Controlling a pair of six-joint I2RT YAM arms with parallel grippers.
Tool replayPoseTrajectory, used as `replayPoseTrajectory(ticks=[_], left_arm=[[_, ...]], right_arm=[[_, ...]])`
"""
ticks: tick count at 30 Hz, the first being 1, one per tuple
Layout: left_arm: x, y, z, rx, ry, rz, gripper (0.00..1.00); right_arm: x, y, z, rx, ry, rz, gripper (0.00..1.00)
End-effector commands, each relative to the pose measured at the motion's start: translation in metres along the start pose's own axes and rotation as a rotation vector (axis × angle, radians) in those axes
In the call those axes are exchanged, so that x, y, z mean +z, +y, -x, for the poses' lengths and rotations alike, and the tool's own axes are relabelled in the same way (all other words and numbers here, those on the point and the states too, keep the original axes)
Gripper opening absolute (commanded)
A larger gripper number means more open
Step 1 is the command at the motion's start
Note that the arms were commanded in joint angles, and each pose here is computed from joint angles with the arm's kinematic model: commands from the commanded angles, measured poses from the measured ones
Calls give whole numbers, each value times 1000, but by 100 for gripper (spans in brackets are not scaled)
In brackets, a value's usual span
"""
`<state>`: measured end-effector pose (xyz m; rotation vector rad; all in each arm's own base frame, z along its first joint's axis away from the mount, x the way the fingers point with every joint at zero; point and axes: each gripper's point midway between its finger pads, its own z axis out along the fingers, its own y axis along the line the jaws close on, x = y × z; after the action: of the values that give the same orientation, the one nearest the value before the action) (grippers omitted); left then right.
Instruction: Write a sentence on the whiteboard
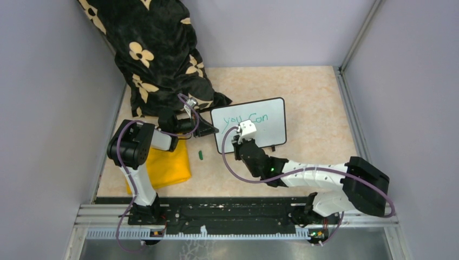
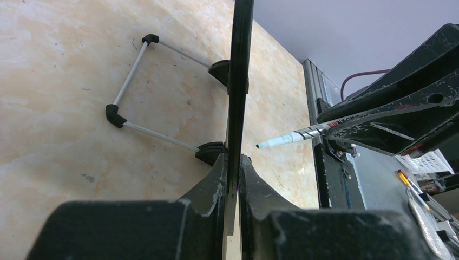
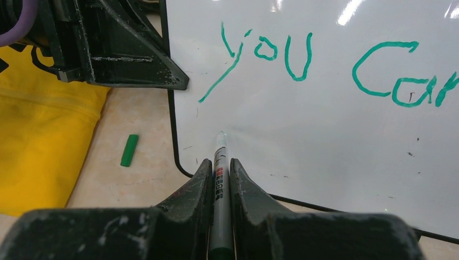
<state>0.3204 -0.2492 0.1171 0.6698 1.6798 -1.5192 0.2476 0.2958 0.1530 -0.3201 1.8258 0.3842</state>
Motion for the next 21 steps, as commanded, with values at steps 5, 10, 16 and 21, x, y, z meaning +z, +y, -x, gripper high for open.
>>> replayPoseTrajectory(ticks=[5,10,16,21], left_arm=[[0,8,-16,-76,36,27,0],[0,8,-16,-75,36,27,0],[0,8,-17,-78,37,28,0],[0,8,-17,-79,37,28,0]], right_arm=[[1,2,18,62,-71,-30,0],[4,0,20,65,-78,-53,0],[7,-3,19,80,-75,-67,0],[9,-5,17,81,-64,-69,0]])
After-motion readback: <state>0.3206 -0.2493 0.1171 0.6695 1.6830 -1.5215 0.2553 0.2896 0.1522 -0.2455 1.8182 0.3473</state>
